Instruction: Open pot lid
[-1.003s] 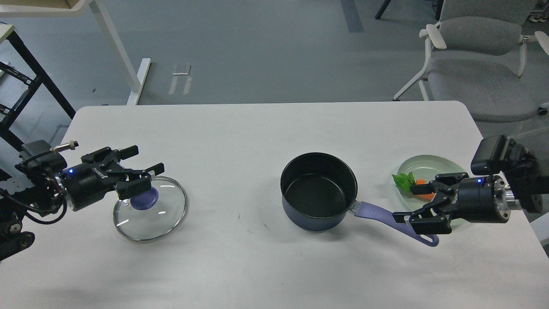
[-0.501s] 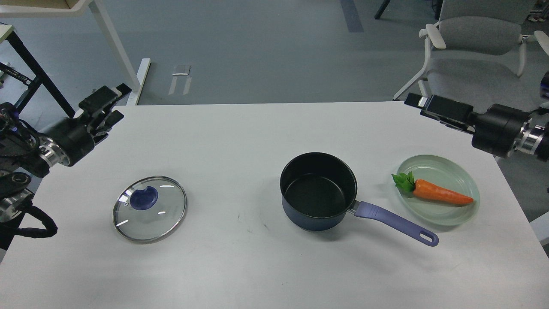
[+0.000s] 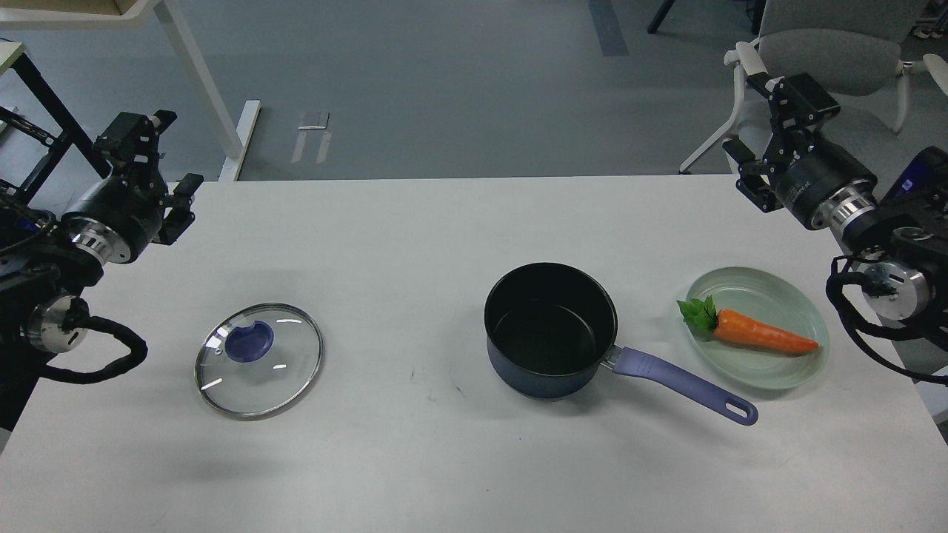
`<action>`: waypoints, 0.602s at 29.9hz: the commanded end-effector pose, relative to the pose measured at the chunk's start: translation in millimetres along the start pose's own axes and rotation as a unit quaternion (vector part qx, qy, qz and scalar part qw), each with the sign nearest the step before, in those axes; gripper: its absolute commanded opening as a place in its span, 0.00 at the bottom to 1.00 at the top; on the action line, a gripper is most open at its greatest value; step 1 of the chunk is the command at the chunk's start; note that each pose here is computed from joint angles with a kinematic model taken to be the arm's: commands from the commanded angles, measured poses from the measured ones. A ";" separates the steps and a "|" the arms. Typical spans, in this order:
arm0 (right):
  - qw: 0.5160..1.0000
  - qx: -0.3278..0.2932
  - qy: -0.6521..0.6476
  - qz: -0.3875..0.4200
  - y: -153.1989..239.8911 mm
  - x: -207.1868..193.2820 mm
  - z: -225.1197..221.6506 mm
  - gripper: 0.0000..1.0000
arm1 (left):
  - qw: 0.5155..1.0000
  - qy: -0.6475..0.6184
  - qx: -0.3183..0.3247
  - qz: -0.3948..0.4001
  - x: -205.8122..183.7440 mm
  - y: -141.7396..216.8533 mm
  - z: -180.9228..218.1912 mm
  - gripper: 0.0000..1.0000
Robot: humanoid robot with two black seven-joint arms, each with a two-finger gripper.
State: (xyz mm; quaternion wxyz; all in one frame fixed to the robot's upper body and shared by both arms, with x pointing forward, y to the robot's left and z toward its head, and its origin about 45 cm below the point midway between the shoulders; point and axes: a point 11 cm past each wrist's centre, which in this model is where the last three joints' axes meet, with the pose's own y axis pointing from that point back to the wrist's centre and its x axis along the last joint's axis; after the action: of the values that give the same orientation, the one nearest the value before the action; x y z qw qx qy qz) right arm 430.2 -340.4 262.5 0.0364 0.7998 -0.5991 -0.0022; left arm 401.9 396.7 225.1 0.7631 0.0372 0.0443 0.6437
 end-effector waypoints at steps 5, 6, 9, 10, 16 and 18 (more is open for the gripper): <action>1.000 -0.009 -0.010 0.005 -1.8 2.1 14.4 1.00 | 0.995 0.084 0.000 -0.045 -1.6 -3.0 -16.2 0.99; 1.000 -0.011 -0.013 0.000 -1.0 1.0 16.0 1.00 | 0.995 0.095 -0.004 -0.042 -0.8 -3.5 -16.1 0.99; 0.998 -0.014 -0.051 -0.038 3.0 -6.9 21.2 1.00 | 0.991 0.127 -0.012 -0.034 0.4 -2.2 -19.4 0.99; 0.996 -0.016 -0.071 -0.053 4.9 -10.0 23.5 1.00 | 0.990 0.138 -0.017 -0.035 -0.4 -2.2 -19.0 0.99; 0.979 -0.013 -0.176 -0.101 14.1 -19.8 30.2 1.00 | 0.980 0.186 -0.022 -0.072 -6.3 7.0 -26.5 0.99; 0.975 -0.010 -0.192 -0.114 16.4 -21.5 29.9 1.00 | 0.978 0.193 -0.022 -0.082 -8.5 9.1 -28.2 0.99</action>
State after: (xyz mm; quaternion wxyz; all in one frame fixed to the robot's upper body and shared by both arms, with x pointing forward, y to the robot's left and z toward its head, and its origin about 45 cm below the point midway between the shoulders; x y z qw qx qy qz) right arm 411.2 -327.7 233.3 -0.0527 0.8415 -0.5177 -0.1450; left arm 391.9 391.8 199.8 0.7850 -0.0984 0.1716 0.5870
